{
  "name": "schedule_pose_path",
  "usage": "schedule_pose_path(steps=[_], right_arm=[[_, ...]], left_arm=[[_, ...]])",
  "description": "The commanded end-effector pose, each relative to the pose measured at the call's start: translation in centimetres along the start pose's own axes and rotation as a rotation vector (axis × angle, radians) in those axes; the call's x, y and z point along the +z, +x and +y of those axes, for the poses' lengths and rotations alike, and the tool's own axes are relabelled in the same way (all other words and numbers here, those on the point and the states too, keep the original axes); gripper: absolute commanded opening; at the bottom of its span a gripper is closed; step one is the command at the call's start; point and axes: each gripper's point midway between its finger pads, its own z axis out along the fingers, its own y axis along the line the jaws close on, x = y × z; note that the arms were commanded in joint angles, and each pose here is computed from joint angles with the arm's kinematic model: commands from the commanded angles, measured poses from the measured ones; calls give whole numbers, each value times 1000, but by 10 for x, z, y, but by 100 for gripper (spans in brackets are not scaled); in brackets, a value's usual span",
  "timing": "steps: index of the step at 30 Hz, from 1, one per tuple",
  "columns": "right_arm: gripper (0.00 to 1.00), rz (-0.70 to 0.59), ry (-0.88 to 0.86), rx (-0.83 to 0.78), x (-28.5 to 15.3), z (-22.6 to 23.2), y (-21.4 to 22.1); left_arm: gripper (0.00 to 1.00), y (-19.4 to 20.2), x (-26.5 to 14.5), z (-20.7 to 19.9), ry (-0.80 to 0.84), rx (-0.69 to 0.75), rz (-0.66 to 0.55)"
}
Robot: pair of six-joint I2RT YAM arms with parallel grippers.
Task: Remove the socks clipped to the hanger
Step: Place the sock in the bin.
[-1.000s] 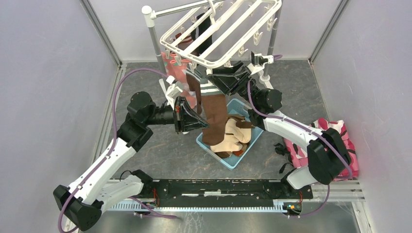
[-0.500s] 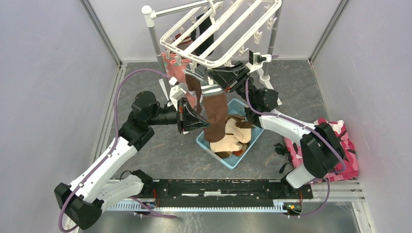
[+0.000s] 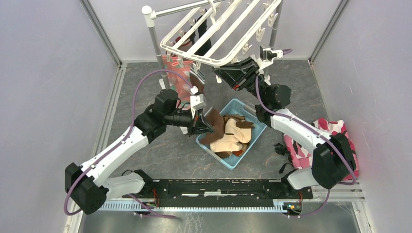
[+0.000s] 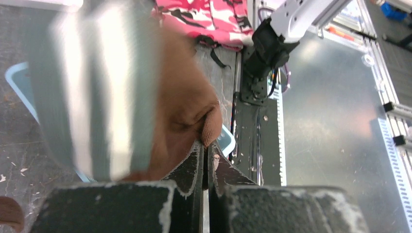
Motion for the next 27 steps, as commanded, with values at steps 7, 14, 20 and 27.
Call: schedule_pose_path(steps=[7,14,20,27], right_arm=[[12,70,-12,-78,-2,9,-5],[11,70,-8,-77,-4,12,-10],[10,62,0,-94,-7,15,-15],[10,74,22,-109,-14,11,-15]], left_arm=[[2,-23,40,24,-17,183,23],[2,-30,78,48,-59,221,21],[29,5,108,40,-19,234,121],[100,26,82,37,-69,235,212]])
